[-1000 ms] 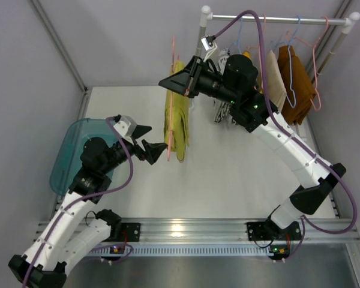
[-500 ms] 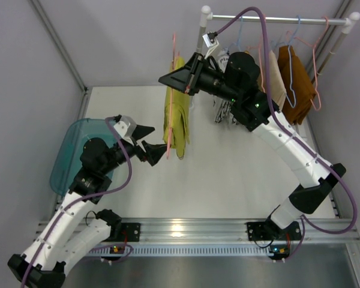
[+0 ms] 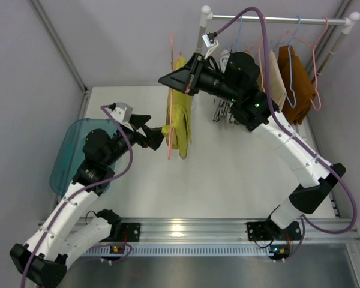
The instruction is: Remove the trousers from the hanger
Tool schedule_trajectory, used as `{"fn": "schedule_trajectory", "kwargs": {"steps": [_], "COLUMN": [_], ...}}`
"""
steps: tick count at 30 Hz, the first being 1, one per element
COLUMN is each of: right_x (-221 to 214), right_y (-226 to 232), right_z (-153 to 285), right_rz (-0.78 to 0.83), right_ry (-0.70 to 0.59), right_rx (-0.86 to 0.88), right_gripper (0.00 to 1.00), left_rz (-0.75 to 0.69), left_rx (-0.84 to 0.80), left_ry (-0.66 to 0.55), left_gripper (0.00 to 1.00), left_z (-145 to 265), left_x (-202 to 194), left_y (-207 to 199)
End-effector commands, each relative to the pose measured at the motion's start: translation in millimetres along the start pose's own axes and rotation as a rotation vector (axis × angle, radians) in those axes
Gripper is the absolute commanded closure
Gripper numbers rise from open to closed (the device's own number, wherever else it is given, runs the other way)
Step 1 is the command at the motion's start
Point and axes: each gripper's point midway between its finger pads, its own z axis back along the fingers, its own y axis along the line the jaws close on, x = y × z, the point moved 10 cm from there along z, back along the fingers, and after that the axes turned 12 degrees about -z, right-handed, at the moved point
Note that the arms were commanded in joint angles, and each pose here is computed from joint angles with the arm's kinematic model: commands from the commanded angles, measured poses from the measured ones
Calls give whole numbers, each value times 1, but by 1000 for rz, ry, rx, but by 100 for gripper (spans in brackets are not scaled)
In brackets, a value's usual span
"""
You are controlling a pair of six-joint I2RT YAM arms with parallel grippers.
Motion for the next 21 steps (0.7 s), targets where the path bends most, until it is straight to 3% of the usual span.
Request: {"fn": "schedule_trajectory", "kwargs": {"steps": [1,14,21], "right_x": [19,3,10], "right_y": [58,63,62], "right_z": [27,24,24], "right_rz": [117,138,150], "right_ry": [-96,-18,-81], "right_rx": [243,327,264], "right_gripper": [100,100,100], "left_rz": [-36,-191,-164], "left_rx": [16,-255,-100], "left_ry": [-136,-184,-112], "left_gripper": [1,1,1], "left_z": [-5,-12,5], "left_x": [30,29,21], "left_y": [1,-12,-5]}}
